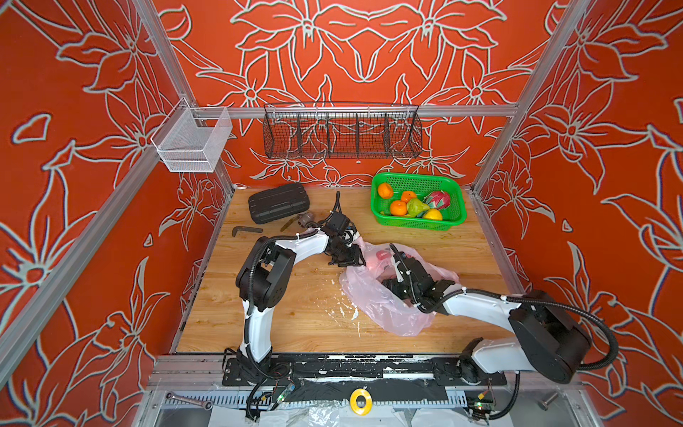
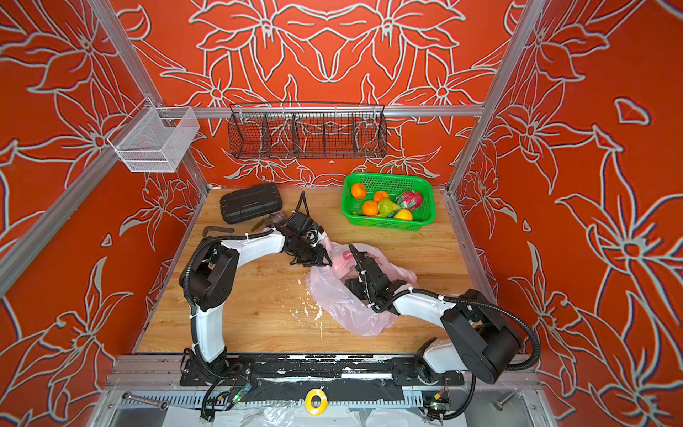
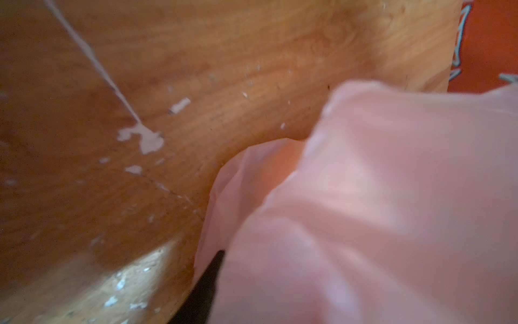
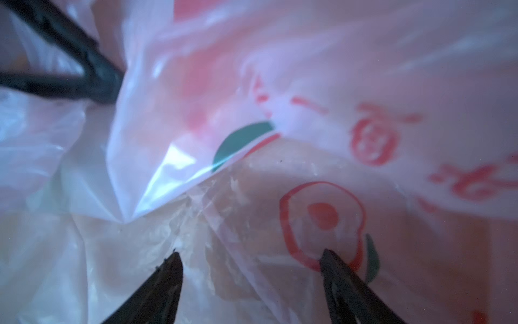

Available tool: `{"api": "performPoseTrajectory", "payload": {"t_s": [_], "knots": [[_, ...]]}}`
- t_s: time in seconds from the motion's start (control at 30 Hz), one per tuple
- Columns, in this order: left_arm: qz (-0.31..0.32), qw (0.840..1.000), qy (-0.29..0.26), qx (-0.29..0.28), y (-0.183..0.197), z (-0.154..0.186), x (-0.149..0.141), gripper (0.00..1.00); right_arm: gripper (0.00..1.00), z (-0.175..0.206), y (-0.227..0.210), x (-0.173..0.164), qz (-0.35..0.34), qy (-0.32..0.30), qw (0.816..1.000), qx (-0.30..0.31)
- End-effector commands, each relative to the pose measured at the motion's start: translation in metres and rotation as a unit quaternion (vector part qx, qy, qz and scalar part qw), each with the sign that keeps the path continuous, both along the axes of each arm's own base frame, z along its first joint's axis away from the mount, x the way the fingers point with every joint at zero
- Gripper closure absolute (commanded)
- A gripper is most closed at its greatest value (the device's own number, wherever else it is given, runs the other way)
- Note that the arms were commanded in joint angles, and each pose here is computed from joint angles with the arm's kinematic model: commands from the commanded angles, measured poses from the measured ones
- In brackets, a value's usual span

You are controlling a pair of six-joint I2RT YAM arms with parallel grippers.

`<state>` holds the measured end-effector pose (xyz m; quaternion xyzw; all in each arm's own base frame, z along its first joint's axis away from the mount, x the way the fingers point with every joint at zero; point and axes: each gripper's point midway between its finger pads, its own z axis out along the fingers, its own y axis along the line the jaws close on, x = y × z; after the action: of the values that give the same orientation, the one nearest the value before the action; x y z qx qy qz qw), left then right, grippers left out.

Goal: Untie the knot of the plastic bag and take out the fruit
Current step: Pick up the fruit from the plastic bag.

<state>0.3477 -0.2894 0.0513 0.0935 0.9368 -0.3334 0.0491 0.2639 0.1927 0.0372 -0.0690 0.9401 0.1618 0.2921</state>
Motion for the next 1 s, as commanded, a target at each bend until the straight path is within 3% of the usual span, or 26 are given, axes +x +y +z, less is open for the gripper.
{"api": "performPoseTrajectory", "payload": {"t_s": [0.0,0.2,0.47,0.67,0.97], "knots": [[0.009,1.000,0.001,0.009,0.003,-0.012,-0.009,0.78,0.19,-0.003,-0.020,-0.004,-0.023,-0.013,0.999,-0.033],[0.038,0.999,-0.011,-0.013,0.010,-0.014,-0.021,0.86,0.20,0.019,-0.009,0.003,0.010,-0.082,0.997,0.001],[0.031,0.999,-0.022,-0.007,0.007,-0.002,-0.014,0.89,0.27,0.027,-0.004,0.023,0.081,-0.168,0.980,-0.071],[0.017,1.000,-0.012,-0.015,-0.003,-0.004,-0.007,0.95,0.23,0.031,0.025,0.028,0.146,-0.190,0.970,-0.043],[-0.008,0.999,0.020,-0.030,-0.015,0.004,-0.008,0.96,0.13,0.050,0.039,0.074,0.109,-0.258,0.958,-0.061]]}}
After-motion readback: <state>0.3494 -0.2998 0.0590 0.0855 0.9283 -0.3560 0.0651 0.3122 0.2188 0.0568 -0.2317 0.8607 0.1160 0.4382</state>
